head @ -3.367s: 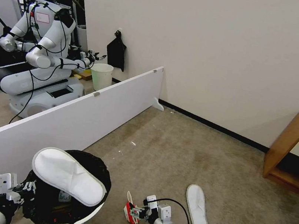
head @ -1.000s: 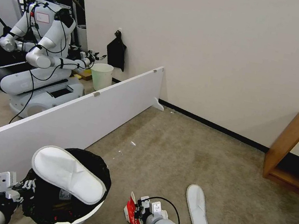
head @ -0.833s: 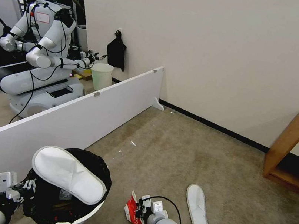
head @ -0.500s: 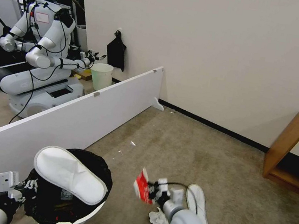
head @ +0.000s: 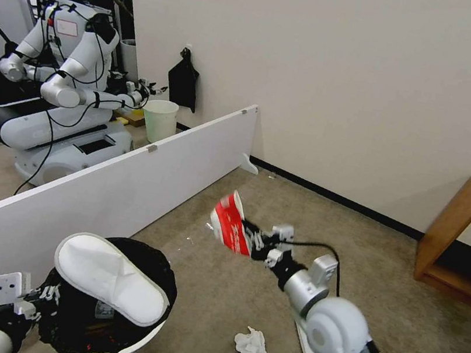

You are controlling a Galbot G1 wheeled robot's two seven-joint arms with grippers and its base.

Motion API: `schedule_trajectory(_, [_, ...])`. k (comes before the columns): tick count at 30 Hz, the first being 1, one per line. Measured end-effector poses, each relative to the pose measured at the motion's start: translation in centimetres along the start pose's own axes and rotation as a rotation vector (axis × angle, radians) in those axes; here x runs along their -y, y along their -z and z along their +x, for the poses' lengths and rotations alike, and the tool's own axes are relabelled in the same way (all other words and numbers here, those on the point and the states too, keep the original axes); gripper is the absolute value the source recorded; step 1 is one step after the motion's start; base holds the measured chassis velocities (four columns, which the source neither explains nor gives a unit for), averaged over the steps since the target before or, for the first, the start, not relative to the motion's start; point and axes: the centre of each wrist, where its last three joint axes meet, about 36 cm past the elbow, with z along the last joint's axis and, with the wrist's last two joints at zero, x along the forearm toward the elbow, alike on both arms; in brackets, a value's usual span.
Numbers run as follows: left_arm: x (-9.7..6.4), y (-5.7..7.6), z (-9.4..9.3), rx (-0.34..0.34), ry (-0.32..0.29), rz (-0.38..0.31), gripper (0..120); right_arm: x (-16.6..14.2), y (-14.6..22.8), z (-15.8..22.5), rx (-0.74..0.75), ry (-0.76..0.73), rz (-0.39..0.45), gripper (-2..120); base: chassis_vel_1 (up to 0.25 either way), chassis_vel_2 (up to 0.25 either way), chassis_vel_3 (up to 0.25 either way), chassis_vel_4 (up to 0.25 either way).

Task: Pick up the trash bin, then pick up the garbage from the floor and place it into the trash bin.

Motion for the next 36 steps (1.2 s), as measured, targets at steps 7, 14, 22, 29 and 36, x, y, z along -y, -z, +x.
schedule_trajectory(7, [0.0,-0.1,0.0,-0.006,0.001,-0.004,4,-2.1,5.5,-2.1,0.13,0.252,0.029,0,0.0,0.0,0.0,0.0])
schedule_trajectory(14, [0.0,-0.1,-0.1,-0.005,0.004,-0.013,4,-5.9,7.8,-5.6,0.113,0.483,0.032,0,0.0,0.0,0.0,0.0])
schedule_trajectory(22, [0.0,-0.1,-0.1,-0.003,0.006,-0.012,4,-8.6,7.0,-7.9,0.034,0.544,0.015,0,0.0,0.0,0.0,0.0])
schedule_trajectory(29, [0.1,0.1,0.1,-0.003,0.003,-0.014,4,-9.8,4.6,-9.1,-0.1,0.495,0.013,0,0.0,0.0,0.0,0.0])
schedule_trajectory(36, [0.2,0.2,0.3,-0.004,0.001,-0.016,4,-8.2,0.8,-7.9,-0.226,0.411,0.038,0,0.0,0.0,0.0,0.0])
